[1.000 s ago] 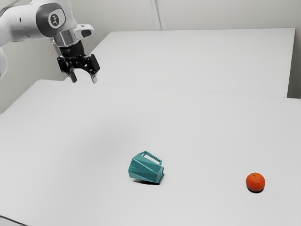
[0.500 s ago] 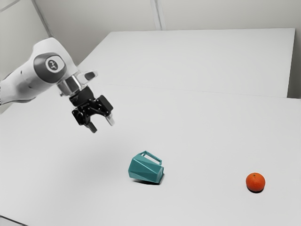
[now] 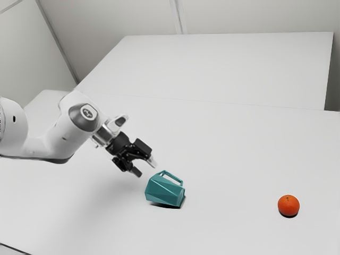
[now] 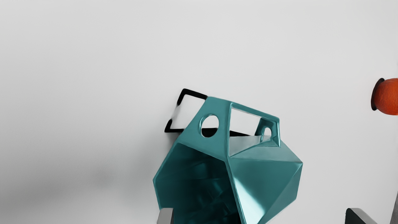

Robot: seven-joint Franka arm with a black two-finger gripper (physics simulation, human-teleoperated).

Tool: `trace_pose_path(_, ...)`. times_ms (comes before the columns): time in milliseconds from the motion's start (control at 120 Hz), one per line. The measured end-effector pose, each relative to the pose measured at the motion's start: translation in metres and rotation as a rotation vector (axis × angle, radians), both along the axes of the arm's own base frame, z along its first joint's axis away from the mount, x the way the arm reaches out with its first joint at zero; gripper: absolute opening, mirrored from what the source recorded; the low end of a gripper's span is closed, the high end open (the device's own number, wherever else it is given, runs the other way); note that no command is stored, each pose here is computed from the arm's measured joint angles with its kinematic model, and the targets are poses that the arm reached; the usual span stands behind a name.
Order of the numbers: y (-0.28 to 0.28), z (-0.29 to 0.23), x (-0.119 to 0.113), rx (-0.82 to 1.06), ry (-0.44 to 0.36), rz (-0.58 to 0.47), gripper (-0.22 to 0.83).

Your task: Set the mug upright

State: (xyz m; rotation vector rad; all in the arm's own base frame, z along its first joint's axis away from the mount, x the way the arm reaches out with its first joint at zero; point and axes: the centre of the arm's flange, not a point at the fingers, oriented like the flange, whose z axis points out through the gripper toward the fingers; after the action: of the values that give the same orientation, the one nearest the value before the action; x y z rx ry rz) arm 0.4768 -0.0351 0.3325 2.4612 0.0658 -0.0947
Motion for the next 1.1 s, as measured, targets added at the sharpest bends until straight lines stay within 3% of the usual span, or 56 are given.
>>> trace_pose_path(458,-0.006,-0.043,-0.01,-0.204,-0.054,-0.03,0.61)
trace_pose_path(642,0.005,-0.054,-0.018,-0.263,-0.069,-0.035,0.3)
trace_pose_path(867,-0.008,-0.056,-0.023,-0.303,-0.102,-0.093,0.03)
trace_pose_path(1100,-0.01,-0.04,-0.02,-0.312,-0.173,-0.139,-0.11)
